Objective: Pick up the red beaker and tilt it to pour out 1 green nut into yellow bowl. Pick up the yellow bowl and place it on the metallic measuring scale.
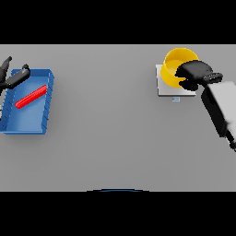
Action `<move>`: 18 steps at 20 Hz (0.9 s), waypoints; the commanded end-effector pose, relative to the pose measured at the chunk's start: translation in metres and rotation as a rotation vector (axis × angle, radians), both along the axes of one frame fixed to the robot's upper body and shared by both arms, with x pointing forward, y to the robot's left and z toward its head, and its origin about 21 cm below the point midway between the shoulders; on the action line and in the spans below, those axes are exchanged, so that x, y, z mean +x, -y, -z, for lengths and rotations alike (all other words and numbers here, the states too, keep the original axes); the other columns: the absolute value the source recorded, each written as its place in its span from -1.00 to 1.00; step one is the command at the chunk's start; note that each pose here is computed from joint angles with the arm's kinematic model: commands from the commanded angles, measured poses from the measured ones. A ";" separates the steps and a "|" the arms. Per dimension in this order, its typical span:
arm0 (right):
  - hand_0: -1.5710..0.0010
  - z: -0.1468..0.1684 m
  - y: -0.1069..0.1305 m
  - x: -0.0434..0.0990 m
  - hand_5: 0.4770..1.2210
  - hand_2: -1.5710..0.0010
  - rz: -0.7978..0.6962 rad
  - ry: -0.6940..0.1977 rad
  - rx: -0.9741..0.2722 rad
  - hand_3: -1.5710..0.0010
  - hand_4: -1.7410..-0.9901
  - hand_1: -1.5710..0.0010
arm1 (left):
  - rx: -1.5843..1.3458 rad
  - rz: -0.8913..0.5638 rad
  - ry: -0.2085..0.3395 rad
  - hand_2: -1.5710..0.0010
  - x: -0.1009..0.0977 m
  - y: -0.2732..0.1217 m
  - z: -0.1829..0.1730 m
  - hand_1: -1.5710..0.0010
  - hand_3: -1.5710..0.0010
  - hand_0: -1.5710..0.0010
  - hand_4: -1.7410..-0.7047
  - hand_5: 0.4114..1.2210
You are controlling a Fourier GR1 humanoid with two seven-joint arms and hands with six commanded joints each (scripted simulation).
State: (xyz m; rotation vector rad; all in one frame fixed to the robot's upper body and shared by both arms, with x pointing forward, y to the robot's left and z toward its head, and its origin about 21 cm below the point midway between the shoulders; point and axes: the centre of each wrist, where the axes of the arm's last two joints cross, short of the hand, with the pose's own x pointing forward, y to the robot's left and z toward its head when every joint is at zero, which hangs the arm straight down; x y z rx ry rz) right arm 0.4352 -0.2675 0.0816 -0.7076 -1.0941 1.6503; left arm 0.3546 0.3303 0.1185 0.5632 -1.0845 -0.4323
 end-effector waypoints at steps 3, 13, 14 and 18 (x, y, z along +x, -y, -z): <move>-0.98 0.003 -0.003 0.000 1.00 -0.71 0.023 -0.001 -0.008 -0.41 -0.84 -0.82 | 0.005 0.001 -0.002 1.00 0.000 0.000 0.002 1.00 1.00 1.00 0.75 -0.10; 0.68 0.003 0.002 -0.002 -0.07 0.75 0.058 -0.071 0.029 0.79 -0.22 0.69 | -0.016 0.006 0.000 1.00 0.000 -0.003 0.001 1.00 1.00 1.00 0.75 -0.16; 0.75 0.001 0.002 -0.001 -0.09 0.80 0.053 -0.074 0.020 0.83 -0.19 0.75 | -0.014 0.006 0.006 1.00 -0.002 -0.004 0.003 1.00 1.00 1.00 0.75 -0.16; 0.90 0.000 -0.001 0.000 -0.17 0.92 0.059 -0.086 -0.005 0.93 -0.08 0.90 | -0.005 0.015 0.009 1.00 -0.002 -0.001 0.001 1.00 1.00 1.00 0.75 -0.14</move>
